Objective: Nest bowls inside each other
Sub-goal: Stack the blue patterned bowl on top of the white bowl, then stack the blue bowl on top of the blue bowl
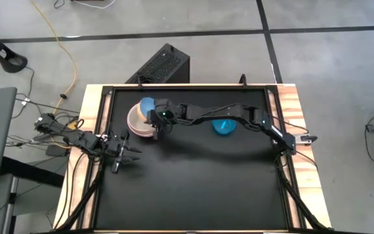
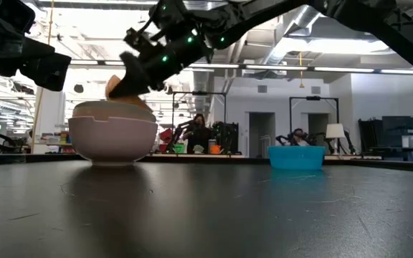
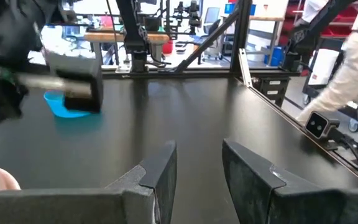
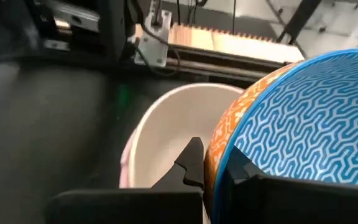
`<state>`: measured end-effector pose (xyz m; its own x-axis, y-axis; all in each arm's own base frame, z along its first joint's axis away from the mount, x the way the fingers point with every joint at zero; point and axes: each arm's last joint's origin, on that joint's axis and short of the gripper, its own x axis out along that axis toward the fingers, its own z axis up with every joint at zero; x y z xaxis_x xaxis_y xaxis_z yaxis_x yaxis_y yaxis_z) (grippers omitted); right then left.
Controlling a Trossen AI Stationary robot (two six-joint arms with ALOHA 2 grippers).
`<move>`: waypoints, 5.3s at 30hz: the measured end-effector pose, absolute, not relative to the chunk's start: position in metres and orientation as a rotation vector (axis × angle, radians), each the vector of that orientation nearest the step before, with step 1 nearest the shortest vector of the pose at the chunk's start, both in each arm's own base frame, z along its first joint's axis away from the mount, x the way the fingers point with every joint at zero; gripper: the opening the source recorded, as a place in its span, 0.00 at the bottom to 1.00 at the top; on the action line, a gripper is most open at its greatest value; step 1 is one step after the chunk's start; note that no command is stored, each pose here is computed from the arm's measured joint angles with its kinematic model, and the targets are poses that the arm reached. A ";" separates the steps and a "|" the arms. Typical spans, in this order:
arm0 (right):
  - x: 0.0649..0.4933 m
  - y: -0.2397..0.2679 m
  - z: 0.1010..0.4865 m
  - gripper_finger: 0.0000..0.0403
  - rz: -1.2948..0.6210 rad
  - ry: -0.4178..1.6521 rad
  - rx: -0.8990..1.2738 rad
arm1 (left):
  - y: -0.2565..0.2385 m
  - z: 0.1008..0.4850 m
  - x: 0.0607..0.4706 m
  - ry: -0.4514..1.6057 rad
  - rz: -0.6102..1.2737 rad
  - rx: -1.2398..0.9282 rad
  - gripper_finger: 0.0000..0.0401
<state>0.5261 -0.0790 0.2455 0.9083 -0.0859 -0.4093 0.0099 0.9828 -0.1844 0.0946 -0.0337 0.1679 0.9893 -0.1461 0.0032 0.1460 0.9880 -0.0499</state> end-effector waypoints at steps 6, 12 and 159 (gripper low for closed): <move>0.530 -0.079 0.232 0.03 -0.045 0.462 -0.167 | -0.034 0.168 0.095 -0.001 -0.146 -0.050 0.29; 0.529 -0.078 0.227 0.03 -0.028 0.495 -0.178 | -0.034 0.168 0.095 0.000 -0.146 -0.050 0.29; 0.259 -0.225 0.171 0.57 -1.056 1.330 0.643 | -0.034 0.168 0.095 0.000 -0.145 -0.050 0.29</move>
